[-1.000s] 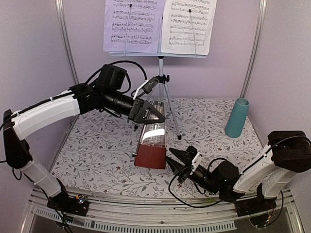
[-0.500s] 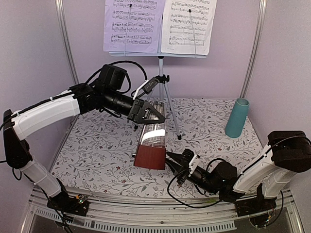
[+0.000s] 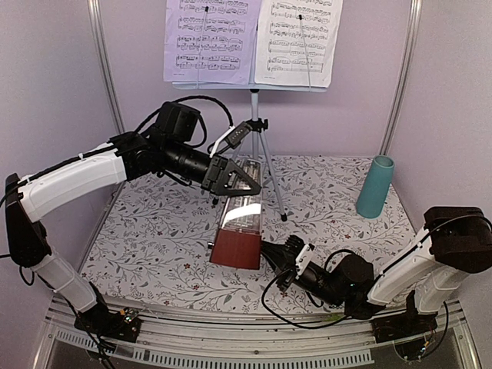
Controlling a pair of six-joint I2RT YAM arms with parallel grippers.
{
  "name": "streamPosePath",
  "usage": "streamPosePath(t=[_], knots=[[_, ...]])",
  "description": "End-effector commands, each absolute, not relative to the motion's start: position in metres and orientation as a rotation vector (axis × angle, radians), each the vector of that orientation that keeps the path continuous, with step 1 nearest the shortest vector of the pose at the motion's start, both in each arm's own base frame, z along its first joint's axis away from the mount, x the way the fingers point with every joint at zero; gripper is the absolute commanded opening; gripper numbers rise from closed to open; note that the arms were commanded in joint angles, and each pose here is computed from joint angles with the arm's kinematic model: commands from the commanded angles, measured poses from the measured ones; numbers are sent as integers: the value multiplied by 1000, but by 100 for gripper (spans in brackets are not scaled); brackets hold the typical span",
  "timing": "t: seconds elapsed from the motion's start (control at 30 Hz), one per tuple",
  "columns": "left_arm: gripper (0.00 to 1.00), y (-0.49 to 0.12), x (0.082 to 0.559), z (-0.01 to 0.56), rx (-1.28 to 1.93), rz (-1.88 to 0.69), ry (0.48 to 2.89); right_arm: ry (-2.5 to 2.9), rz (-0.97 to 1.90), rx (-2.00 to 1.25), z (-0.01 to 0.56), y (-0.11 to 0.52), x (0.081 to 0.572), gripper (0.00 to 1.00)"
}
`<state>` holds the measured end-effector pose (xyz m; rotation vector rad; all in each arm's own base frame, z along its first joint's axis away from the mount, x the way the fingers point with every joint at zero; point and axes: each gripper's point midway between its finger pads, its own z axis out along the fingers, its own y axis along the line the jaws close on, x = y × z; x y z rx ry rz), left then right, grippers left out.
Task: Set up the instrument practice props
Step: Screw the knob on the metronome onto the metronome.
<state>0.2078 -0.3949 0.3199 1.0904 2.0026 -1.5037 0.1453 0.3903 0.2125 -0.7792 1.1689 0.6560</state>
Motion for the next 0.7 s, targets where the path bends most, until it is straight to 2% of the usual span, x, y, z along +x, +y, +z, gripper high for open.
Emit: streamPosePath(t=[0.0, 0.13, 0.43, 0.67], knots=[[0, -394, 204, 350, 1117, -1545, 1862, 1146, 691, -799, 217, 398, 139, 7], [0, -394, 204, 349, 1126, -1539, 1856, 1145, 722, -845, 215, 401, 132, 0], [0, -388, 201, 358, 1204, -1438, 1693, 1169, 858, -967, 222, 408, 113, 0], [0, -385, 189, 362, 1289, -1282, 1464, 1329, 1183, -1026, 235, 412, 118, 0]])
